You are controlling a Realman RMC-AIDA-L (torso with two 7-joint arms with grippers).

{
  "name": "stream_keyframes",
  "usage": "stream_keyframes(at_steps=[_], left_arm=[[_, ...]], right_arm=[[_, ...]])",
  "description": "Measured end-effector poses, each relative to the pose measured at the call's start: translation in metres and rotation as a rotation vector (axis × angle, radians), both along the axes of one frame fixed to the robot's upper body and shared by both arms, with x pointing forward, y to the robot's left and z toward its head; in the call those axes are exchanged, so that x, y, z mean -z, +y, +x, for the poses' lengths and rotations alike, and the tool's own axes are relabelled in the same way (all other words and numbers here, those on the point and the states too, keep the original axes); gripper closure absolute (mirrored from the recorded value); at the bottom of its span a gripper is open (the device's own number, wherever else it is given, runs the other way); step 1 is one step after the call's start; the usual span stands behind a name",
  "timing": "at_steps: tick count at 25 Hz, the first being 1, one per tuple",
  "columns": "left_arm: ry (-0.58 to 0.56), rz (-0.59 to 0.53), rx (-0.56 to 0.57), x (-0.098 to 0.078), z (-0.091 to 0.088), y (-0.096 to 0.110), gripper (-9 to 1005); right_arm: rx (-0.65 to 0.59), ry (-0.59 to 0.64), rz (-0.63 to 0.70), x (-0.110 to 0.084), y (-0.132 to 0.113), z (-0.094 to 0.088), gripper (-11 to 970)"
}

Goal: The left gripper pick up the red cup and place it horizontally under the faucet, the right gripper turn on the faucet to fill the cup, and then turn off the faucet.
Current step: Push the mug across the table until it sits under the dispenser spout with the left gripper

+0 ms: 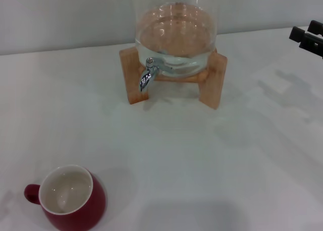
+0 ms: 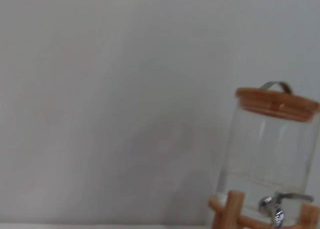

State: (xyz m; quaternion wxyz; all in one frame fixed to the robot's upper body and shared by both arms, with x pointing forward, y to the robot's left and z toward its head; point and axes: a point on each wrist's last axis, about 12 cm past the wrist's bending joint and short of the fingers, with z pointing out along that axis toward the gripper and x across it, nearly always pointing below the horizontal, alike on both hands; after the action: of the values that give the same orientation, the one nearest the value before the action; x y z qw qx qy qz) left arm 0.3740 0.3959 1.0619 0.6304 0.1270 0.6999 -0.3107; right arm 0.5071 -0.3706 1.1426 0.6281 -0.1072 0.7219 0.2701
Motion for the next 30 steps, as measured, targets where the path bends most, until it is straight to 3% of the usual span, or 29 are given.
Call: stream_keyframes(at_steps=[30], left_arm=[[-0.055,-0.022,-0.048,0.0005,0.0045,0.0000,197]], right_arm=[[0.018,0.008,0.009,0.0026,-0.0036,0.0020,229]])
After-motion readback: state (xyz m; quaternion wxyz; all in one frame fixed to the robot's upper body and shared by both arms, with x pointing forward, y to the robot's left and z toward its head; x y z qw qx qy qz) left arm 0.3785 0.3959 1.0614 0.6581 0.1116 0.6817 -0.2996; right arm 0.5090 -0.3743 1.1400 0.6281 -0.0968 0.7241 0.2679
